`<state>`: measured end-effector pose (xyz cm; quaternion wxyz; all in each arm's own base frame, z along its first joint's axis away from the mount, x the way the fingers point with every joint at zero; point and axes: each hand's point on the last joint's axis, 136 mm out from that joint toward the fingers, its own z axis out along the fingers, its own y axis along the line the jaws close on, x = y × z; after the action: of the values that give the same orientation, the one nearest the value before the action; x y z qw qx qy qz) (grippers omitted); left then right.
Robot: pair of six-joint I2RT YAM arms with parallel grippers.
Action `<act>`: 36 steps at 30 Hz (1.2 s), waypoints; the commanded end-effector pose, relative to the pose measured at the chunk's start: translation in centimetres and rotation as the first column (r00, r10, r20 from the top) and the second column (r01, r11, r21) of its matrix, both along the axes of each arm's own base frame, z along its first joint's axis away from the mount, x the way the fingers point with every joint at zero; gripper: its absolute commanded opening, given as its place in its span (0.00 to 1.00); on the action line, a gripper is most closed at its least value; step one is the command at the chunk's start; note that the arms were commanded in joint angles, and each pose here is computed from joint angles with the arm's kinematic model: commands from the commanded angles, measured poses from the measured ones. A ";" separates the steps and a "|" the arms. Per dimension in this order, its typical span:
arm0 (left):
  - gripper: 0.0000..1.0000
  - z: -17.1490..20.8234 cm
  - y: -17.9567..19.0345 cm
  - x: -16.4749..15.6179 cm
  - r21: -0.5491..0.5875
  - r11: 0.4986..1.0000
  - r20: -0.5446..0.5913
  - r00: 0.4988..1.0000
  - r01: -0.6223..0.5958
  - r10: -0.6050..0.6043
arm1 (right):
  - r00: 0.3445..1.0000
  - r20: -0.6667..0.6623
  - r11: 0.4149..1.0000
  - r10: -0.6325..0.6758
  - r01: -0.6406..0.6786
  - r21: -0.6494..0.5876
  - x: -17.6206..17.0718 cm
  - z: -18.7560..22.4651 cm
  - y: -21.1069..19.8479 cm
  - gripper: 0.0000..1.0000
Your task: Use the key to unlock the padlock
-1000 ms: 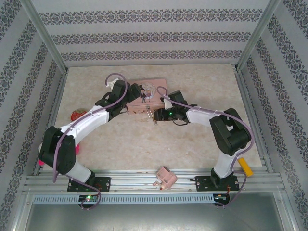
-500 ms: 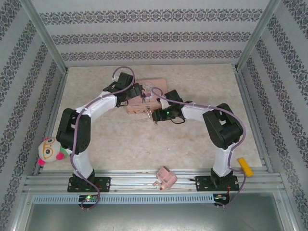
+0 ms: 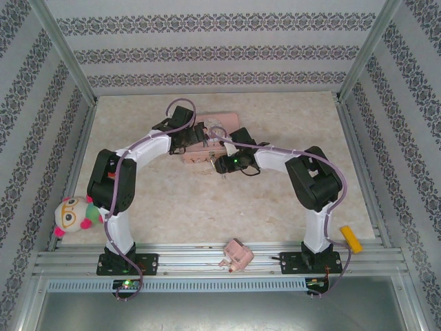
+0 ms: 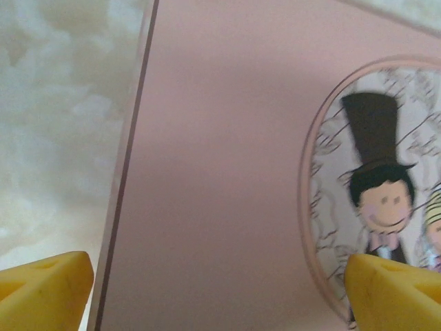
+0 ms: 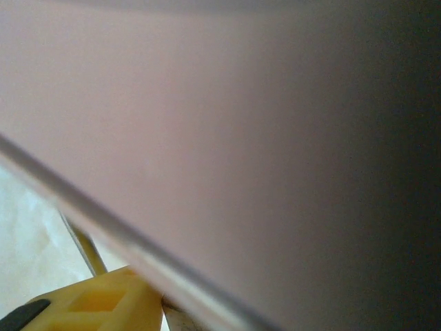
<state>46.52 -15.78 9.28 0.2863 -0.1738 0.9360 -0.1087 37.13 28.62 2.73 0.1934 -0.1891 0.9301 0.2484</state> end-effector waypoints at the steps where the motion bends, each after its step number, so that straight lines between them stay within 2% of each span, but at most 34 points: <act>1: 0.92 -0.2 0.4 -1.4 -0.039 0.999 -0.028 1.000 -0.015 0.014 | 0.998 -0.053 0.986 -0.041 0.032 -0.165 -1.1 -3.1 -2.0 0.46; 3: 0.90 -0.6 0.2 -2.1 -0.069 0.997 -0.037 0.999 -0.019 0.016 | 0.997 -0.048 0.976 -0.065 0.054 -0.211 -1.2 -3.5 -2.8 0.47; 7: 0.89 -1.2 -0.3 -3.5 -0.115 0.993 -0.044 0.998 -0.038 0.034 | 0.995 -0.056 0.973 -0.079 0.065 -0.220 -1.5 -3.7 -3.2 0.44; 12: 0.88 -1.7 -1.1 -5.2 -0.141 0.989 -0.048 0.998 -0.047 0.040 | 0.996 -0.056 0.979 -0.073 0.061 -0.195 -2.1 -3.1 -3.1 0.30; 15: 0.87 -1.7 -1.7 -5.9 -0.164 0.985 -0.041 0.998 -0.054 0.048 | 0.997 -0.045 0.981 -0.069 0.060 -0.183 -2.2 -2.4 -3.1 0.27; 22: 0.85 -1.6 -3.0 -7.4 -0.196 0.979 -0.026 0.998 -0.056 0.052 | 0.995 -0.039 0.982 -0.096 0.089 -0.167 -2.7 -1.2 -3.7 0.14; 26: 0.85 -0.9 -3.6 -8.3 -0.213 0.975 -0.006 0.998 -0.064 0.064 | 0.989 -0.078 0.986 -0.128 0.119 -0.117 -3.4 -0.8 -3.6 0.01; 33: 0.90 1.3 -4.1 -9.8 -0.230 0.969 0.052 0.993 -0.087 0.102 | 0.967 -0.129 0.974 -0.219 0.209 -0.086 -4.8 -0.6 -4.2 0.00; 36: 0.99 2.5 -4.1 -10.4 -0.205 0.975 0.102 0.989 -0.088 0.111 | 0.960 -0.130 0.968 -0.248 0.239 -0.082 -5.3 -0.4 -4.8 0.00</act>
<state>36.68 -20.44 10.38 0.2982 -0.2276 0.9028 -0.2105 33.39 25.30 2.81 0.1767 -0.0978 0.9557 0.2141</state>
